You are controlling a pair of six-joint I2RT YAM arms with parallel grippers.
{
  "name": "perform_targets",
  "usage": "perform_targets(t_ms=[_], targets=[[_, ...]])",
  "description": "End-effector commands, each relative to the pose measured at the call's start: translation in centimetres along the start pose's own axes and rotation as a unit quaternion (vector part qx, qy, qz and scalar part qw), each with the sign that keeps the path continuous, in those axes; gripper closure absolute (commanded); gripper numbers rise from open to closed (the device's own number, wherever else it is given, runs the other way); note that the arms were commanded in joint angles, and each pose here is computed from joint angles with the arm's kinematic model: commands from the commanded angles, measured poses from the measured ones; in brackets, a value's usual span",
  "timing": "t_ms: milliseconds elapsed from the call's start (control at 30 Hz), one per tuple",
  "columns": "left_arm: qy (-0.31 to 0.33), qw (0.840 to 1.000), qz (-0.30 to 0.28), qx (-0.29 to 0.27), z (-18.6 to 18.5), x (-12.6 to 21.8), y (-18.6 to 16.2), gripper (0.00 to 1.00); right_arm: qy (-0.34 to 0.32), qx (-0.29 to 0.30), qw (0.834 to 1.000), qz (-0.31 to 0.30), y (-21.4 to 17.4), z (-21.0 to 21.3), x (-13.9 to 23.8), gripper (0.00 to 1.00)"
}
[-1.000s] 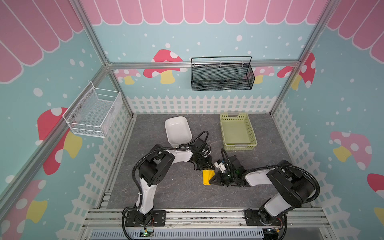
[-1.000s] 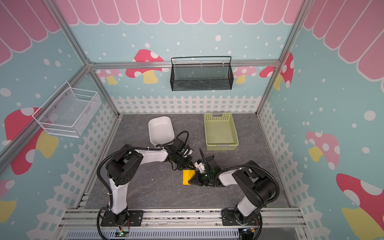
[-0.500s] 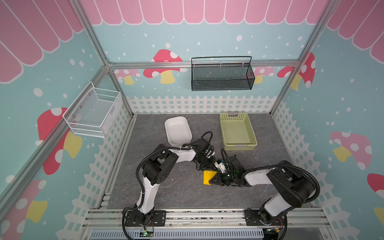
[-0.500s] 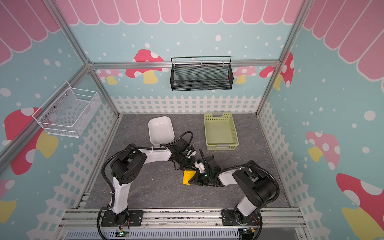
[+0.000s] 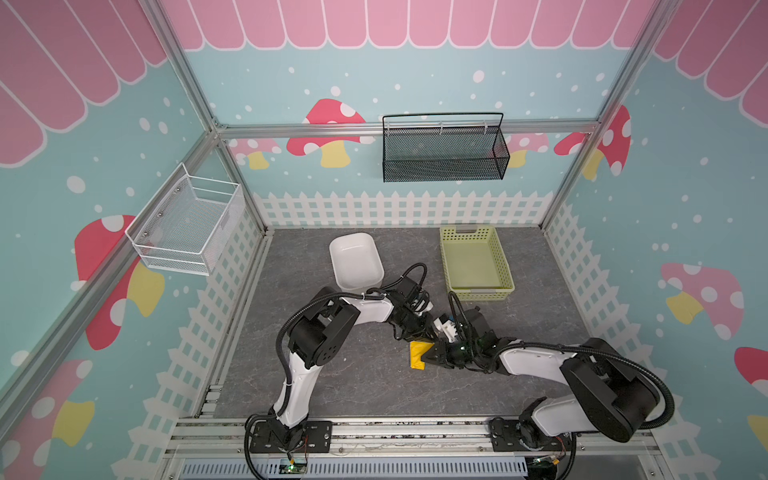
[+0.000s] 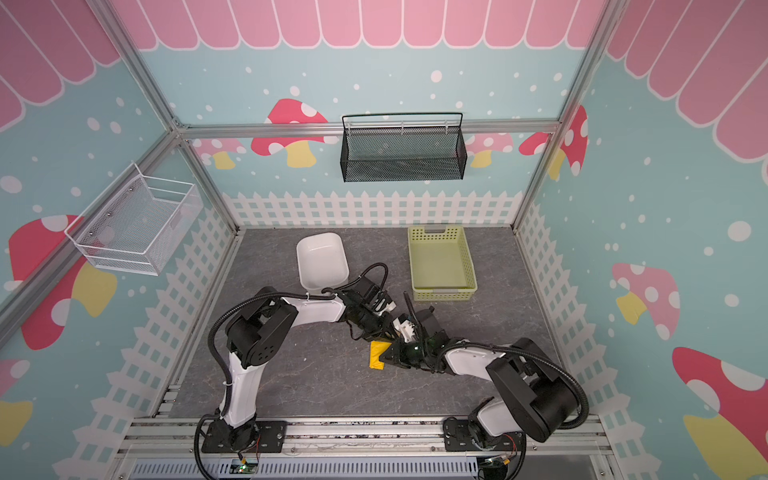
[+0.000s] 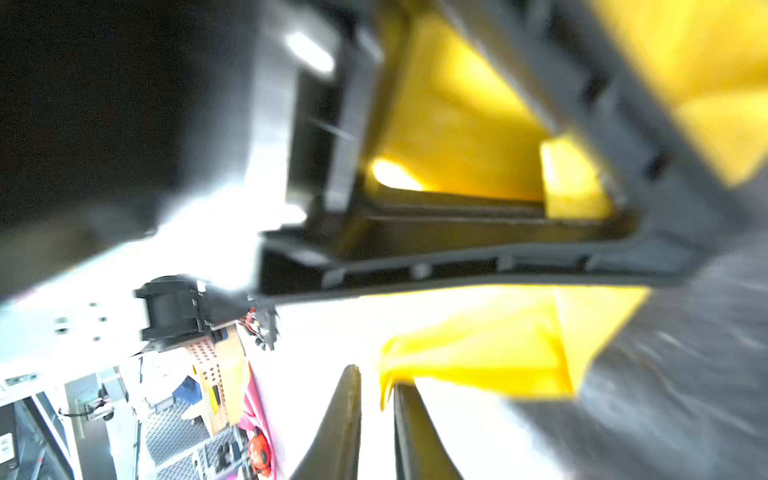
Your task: Place the utensils on the paper napkin and roll it up
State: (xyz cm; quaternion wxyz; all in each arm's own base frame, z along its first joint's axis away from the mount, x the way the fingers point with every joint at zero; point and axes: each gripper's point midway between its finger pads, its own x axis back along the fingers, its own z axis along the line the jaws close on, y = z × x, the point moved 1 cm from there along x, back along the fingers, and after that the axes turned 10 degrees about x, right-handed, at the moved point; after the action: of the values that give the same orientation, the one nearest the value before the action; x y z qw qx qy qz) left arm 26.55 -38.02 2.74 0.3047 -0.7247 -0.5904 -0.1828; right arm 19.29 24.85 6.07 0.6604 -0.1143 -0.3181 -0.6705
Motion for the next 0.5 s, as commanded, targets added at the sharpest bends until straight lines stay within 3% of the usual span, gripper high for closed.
perform_targets(t_ms=[0,200,467], targets=[[0.036,0.999,0.001,0.015,2.7,-1.4,0.2,0.98,-0.012,-0.005,1.000,-0.011,0.5,-0.3,1.0,0.81],[0.037,0.999,0.002,0.016,2.8,-1.4,0.1,0.98,0.002,0.001,1.000,-0.010,1.6,0.1,1.0,0.81],[0.037,0.999,-0.001,0.016,2.7,-1.4,0.2,0.98,0.008,0.002,1.000,-0.001,2.8,-0.5,-0.7,0.88]])
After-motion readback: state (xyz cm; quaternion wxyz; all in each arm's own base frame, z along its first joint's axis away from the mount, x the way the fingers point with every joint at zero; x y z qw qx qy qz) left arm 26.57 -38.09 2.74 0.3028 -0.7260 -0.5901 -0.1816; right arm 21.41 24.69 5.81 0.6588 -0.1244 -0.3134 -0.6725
